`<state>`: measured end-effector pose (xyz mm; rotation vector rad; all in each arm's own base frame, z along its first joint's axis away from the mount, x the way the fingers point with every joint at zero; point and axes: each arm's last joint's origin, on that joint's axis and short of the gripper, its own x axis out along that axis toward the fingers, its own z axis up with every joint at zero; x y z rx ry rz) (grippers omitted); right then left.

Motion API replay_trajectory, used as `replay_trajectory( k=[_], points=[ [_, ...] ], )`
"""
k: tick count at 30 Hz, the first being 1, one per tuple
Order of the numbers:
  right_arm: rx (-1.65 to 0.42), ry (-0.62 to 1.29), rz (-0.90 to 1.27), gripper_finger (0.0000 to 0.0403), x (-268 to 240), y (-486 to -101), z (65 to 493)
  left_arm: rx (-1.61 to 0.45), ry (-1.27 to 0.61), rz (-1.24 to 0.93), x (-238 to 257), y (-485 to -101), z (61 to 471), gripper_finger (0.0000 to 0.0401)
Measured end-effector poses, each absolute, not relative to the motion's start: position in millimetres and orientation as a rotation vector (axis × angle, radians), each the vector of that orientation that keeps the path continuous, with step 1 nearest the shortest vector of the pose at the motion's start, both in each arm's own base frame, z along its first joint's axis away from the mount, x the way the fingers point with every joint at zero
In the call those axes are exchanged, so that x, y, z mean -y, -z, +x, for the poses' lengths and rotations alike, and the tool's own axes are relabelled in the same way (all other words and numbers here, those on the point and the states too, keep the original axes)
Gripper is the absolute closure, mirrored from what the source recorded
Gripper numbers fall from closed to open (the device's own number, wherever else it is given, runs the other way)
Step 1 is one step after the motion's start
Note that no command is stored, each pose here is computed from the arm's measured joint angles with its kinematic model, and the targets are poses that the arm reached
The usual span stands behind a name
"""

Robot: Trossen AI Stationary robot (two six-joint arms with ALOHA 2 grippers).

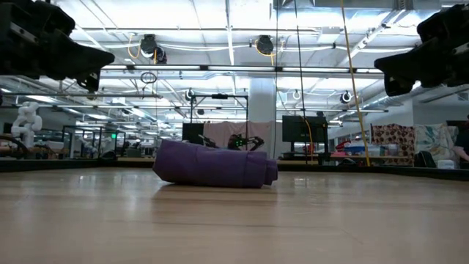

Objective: Roll towel into tight, uniform cylinder
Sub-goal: Return to Home Position

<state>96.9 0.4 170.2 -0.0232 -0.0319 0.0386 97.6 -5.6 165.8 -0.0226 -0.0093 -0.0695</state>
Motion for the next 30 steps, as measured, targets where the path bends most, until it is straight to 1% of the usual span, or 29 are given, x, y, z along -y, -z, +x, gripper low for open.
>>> replay_trajectory(
  k=[6,14,19,30],
  points=[
    [0.036,-0.04,-0.014,0.0403,-0.4,-170.6,96.9,0.009,0.073,-0.021,5.9,-165.8,97.6,0.04],
    [0.032,-0.042,0.088,0.0403,-0.4,-170.4,96.9,0.01,0.073,-0.021,5.9,-165.8,97.6,0.04],
    [0.034,-0.043,0.092,0.0403,-0.4,-170.6,96.9,0.01,0.073,-0.021,5.9,-165.8,97.6,0.0388],
    [0.034,-0.043,0.092,0.0403,-0.4,-170.7,96.9,0.012,0.073,-0.02,5.9,-165.9,97.6,0.0384]
  ],
)
